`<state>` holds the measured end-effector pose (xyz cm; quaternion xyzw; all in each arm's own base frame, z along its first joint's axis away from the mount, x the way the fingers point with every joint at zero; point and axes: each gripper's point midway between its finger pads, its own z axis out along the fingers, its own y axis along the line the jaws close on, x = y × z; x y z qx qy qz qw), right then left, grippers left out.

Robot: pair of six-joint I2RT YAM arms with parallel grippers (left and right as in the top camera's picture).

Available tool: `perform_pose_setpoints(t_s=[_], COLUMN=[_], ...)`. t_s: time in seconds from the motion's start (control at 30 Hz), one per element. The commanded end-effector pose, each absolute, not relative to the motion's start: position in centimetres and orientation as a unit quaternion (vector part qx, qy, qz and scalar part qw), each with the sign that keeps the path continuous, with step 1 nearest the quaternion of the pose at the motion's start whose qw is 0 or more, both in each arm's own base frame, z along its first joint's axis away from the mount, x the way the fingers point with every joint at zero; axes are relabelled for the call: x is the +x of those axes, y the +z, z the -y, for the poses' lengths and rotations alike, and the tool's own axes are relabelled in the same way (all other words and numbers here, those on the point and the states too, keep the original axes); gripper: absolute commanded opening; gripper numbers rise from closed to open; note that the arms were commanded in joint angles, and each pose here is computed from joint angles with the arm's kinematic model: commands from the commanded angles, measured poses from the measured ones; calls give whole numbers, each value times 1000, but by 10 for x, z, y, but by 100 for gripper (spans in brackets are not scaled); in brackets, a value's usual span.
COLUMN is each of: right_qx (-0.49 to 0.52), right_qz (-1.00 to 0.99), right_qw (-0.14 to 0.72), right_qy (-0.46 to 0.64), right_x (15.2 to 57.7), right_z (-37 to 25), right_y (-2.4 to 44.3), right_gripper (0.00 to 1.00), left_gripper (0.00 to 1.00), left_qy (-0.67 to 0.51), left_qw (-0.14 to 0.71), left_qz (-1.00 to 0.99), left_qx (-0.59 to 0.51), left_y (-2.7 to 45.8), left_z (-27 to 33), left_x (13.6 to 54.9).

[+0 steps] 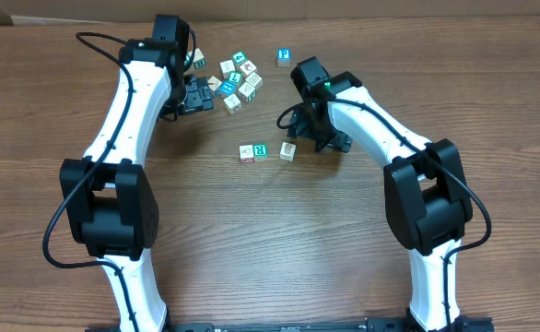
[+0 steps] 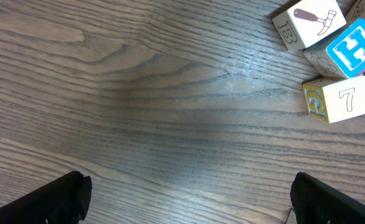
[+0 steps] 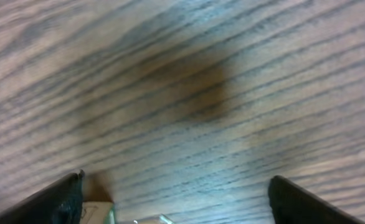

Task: Form a horizontal line

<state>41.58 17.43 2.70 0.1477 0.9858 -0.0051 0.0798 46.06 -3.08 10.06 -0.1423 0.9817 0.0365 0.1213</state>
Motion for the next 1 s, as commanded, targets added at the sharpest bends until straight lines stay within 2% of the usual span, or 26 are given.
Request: perform_pose_setpoints(t_s=[0.0, 0.1, 0.13, 0.27, 0.37, 0.97], right_qx=[152, 155, 160, 159, 158, 155], right_qz=[-986, -986, -986, -987, -987, -986], right_qw=[73, 61, 49, 22, 4, -14], right_qy=[-7, -14, -17, -6, 9, 62], right_x=[411, 405, 399, 388, 382, 380], right_z=[-174, -172, -170, -175, -180, -201], right_y=[27, 26, 26, 25, 25, 26], right_gripper=[67, 41, 25, 9, 4, 4], left_gripper=[100, 100, 100, 100, 100, 100], left_qy=[37, 37, 37, 37, 37, 37], left_qw=[138, 138, 138, 138, 138, 138], left_qz=[-979, -979, -979, -979, -979, -979], left_qx=[-145, -145, -145, -145, -145, -145], left_y=[114, 114, 114, 114, 114, 114], left_z=[28, 28, 28, 28, 28, 28], left_x=[464, 464, 464, 464, 464, 464])
